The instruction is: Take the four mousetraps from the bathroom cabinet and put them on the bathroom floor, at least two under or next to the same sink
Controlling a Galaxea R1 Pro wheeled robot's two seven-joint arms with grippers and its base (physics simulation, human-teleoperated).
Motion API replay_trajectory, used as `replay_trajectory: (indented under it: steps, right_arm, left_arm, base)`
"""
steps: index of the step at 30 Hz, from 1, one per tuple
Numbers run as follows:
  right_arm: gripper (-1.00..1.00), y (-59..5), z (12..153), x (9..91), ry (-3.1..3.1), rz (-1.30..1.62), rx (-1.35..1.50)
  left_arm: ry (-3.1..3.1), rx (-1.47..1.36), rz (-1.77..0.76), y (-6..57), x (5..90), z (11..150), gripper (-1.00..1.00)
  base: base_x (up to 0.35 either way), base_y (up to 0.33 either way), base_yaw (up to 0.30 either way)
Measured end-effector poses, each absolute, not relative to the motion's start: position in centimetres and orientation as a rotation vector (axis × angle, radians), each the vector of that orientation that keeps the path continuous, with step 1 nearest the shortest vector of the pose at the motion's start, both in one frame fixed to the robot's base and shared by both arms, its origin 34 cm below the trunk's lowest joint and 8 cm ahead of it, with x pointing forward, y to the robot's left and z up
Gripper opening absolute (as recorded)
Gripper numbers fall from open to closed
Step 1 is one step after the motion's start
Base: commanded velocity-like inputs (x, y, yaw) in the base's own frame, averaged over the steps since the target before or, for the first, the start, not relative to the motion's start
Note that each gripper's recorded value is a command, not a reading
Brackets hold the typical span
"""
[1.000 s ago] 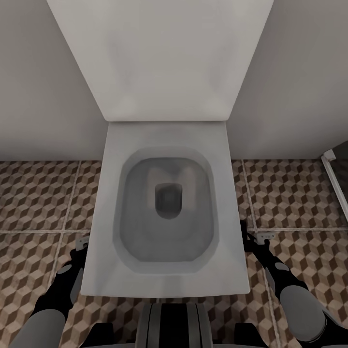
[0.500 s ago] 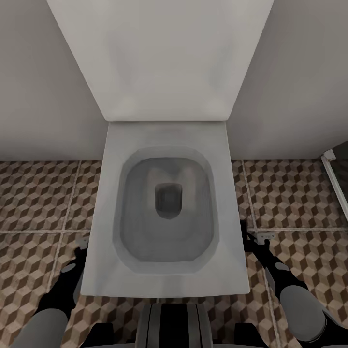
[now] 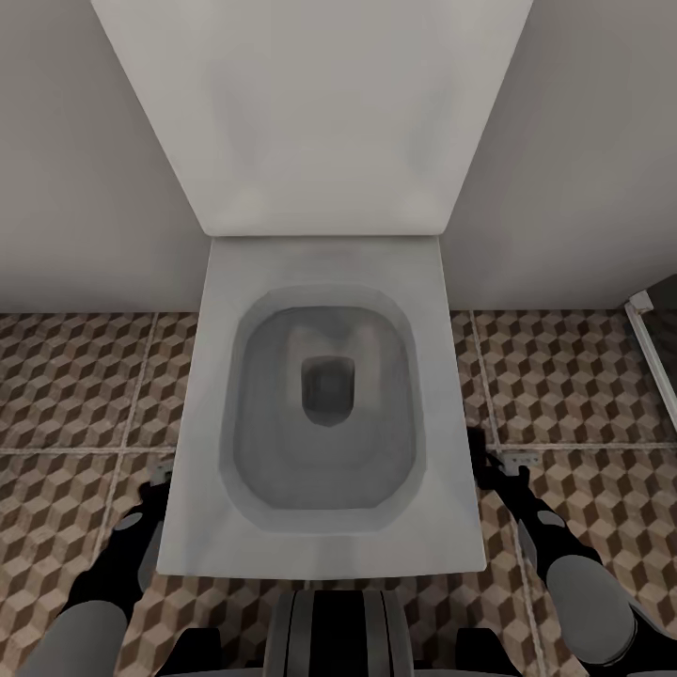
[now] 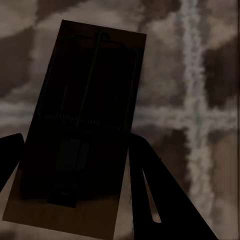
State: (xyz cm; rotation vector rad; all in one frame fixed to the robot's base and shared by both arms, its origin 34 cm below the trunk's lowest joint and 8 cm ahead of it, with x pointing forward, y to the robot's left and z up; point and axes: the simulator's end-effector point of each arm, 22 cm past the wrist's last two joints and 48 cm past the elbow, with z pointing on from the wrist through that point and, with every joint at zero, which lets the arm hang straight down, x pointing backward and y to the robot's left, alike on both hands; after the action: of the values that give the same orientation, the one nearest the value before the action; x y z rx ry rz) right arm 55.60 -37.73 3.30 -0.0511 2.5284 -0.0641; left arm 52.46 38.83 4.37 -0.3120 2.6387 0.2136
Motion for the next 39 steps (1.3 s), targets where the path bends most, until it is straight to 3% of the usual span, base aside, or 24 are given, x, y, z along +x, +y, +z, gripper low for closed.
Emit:
replay_trajectory:
  steps: [16, 39]
  right_arm:
    - [-1.0, -38.5, 3.4, 55.7, 2.528, -0.081, -0.063]
    - [-1.0, -39.5, 3.6, 55.7, 2.528, -0.099, -0.07]
  left_arm:
    - [2.617, -0.328, 0.303, 44.1, 52.3, 5.6, -1.0]
    - [2.614, -0.336, 0.312, 44.5, 52.2, 5.6, -1.0]
  base:
    - [0.0, 0.0, 0.0]
    - [0.0, 0.0, 0.0]
